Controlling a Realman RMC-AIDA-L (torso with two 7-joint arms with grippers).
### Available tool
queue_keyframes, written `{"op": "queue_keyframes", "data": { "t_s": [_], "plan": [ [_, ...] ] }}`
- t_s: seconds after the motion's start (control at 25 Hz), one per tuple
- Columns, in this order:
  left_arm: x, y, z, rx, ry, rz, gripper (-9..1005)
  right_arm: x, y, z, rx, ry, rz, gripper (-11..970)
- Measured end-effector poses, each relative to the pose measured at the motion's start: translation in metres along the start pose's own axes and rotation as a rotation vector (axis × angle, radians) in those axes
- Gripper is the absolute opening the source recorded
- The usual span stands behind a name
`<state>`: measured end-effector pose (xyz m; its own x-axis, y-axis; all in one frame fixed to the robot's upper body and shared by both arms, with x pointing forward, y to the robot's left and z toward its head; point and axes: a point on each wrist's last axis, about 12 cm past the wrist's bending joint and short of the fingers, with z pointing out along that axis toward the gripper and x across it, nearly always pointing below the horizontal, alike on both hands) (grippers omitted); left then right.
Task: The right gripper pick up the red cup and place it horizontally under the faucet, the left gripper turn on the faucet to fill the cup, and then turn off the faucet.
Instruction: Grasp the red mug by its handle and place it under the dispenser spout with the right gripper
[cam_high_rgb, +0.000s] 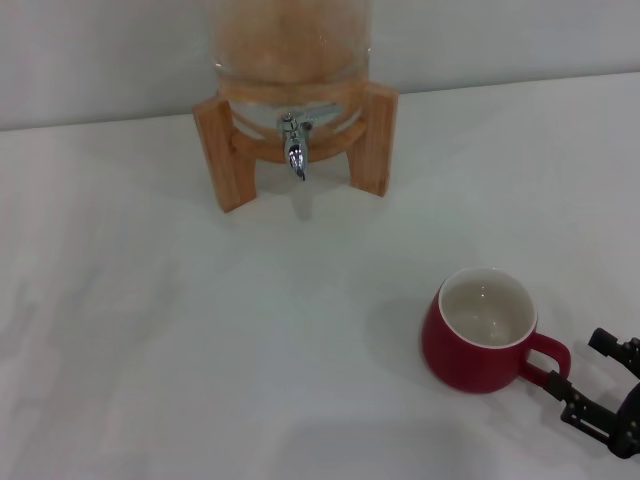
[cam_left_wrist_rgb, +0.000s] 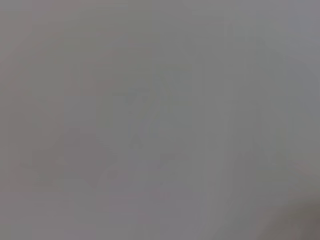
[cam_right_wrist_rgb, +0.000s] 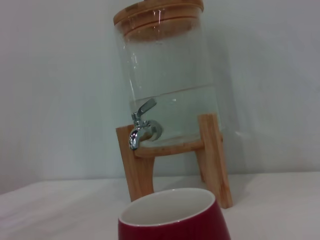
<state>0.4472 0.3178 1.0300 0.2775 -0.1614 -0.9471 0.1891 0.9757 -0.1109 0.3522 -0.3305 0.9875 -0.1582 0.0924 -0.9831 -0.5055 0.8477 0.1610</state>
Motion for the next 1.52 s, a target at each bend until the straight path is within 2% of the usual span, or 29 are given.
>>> {"op": "queue_keyframes", "data": {
  "t_s": [0.84,1.52],
  "plan": [
    [0.0,-0.001,0.0,0.003,-0.004,-0.001,875,0.003,-0.008,0.004,0.071,0.023,-0.023,851],
    [-0.001,-0.001,0.001,0.005,-0.006,-0.002,875,-0.002,-0.01,0.019,0.042,0.002,-0.04,851]
  ]
}}
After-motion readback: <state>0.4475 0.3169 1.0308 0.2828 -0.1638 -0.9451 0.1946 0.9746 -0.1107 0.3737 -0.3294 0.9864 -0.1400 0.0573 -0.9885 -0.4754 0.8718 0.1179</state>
